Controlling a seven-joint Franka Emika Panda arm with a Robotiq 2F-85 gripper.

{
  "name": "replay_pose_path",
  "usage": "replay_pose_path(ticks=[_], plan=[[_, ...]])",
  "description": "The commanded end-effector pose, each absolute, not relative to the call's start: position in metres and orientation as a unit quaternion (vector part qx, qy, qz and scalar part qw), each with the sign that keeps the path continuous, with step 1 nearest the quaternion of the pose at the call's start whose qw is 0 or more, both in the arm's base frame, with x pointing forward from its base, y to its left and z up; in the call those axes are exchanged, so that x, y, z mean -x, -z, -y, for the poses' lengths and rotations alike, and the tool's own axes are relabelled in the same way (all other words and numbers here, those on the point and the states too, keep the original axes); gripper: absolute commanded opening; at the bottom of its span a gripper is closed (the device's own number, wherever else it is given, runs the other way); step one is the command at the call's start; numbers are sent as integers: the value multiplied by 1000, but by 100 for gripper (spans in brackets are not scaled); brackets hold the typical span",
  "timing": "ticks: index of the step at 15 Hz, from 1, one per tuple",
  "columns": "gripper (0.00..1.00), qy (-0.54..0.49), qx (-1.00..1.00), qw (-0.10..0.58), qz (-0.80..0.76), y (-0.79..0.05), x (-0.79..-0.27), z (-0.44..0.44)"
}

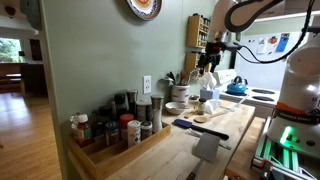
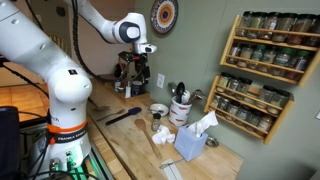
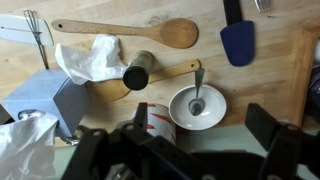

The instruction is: Put the silver spatula in the white bucket

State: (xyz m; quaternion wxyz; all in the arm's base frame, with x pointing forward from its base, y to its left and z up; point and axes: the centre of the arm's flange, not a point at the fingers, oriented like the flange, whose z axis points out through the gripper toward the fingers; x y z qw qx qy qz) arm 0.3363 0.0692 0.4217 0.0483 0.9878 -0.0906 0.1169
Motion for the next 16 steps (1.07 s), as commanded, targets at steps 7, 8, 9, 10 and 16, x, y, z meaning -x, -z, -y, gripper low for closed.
replay_pose_path(ticks=[7, 8, 9, 10, 16], plan=[[100, -65, -997, -16, -47, -406, -330, -135], [100, -52, -996, -21, -69, -399, -327, -152], [100, -47, -994, -24, -96, -391, -325, -167], [100, -40, -991, -31, -122, -384, -322, -181], [100, 26, -967, -106, -228, -320, -304, -215]])
